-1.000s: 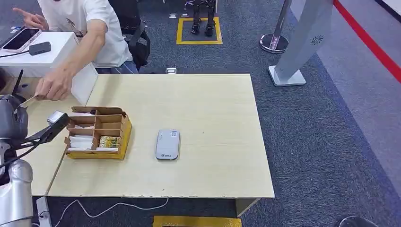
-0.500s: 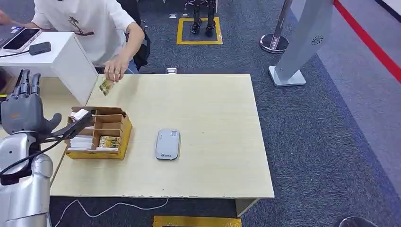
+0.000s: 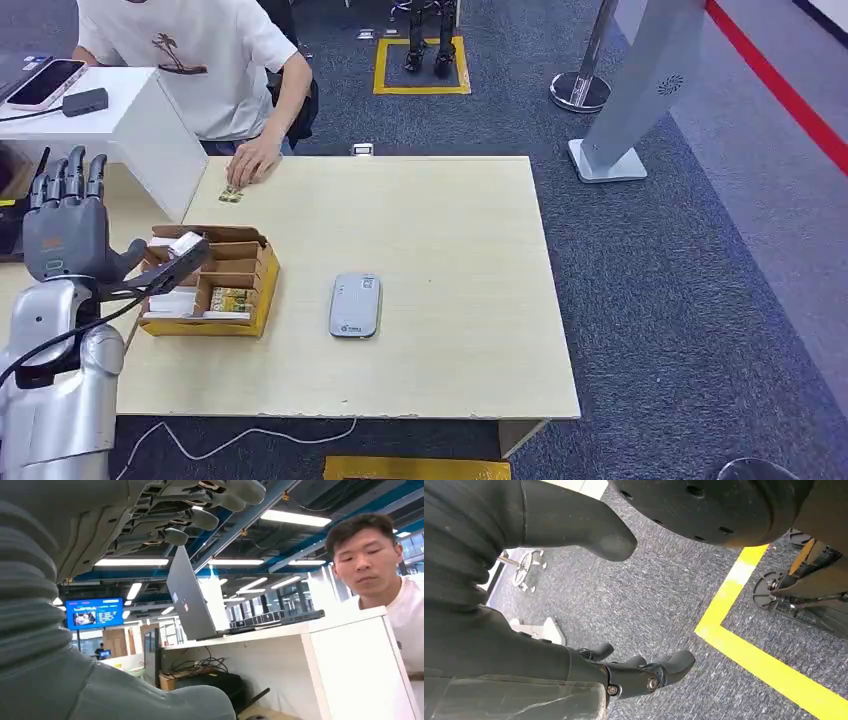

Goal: Pass the card to the sensor for recognition and then transmit it.

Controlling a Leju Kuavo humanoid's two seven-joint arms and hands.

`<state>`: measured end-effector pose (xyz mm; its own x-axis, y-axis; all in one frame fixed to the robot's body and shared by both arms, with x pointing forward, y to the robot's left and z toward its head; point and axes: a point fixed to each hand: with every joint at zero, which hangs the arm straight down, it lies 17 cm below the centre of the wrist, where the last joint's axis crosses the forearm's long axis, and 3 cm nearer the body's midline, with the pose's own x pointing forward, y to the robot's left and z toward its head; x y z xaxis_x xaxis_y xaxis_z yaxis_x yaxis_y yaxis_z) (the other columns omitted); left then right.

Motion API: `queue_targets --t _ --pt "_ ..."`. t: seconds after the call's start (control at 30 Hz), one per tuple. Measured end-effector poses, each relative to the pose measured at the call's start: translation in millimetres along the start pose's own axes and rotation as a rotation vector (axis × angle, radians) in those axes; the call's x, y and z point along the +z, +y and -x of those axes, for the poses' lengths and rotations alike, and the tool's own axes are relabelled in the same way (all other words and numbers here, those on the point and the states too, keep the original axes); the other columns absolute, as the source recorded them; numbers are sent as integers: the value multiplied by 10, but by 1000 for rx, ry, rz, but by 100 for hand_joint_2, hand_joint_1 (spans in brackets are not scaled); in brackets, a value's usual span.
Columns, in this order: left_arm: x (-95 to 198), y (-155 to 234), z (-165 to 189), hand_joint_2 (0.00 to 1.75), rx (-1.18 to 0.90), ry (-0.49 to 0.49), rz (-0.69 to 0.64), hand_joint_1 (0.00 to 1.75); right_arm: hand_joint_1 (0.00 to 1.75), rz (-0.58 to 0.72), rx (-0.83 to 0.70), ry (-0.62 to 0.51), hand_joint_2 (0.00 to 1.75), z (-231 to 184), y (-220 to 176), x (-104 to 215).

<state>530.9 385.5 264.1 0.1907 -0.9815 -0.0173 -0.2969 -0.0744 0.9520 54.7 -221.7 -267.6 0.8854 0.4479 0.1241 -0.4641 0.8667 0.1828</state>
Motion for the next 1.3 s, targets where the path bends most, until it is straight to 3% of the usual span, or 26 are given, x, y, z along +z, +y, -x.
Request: queue_targets --t 0.17,0.33,0.57,0.8,1.3 --pt "21 -63 -184 175 29 -58 33 0 0 0 -5 0 175 -1 1 0" --pt "144 -211 -608 175 101 -164 98 0 0 -1 -19 -1 175 0 3 0" --pt "475 -291 -1357 175 213 -353 154 0 0 -1 -48 -11 175 -15 4 0" --pt "819 -342 -1806 175 256 -480 190 0 0 -2 -58 -11 175 -9 7 -1" --pt "1088 -458 -1916 175 249 -538 224 0 0 -6 -69 -13 175 -4 23 -3"
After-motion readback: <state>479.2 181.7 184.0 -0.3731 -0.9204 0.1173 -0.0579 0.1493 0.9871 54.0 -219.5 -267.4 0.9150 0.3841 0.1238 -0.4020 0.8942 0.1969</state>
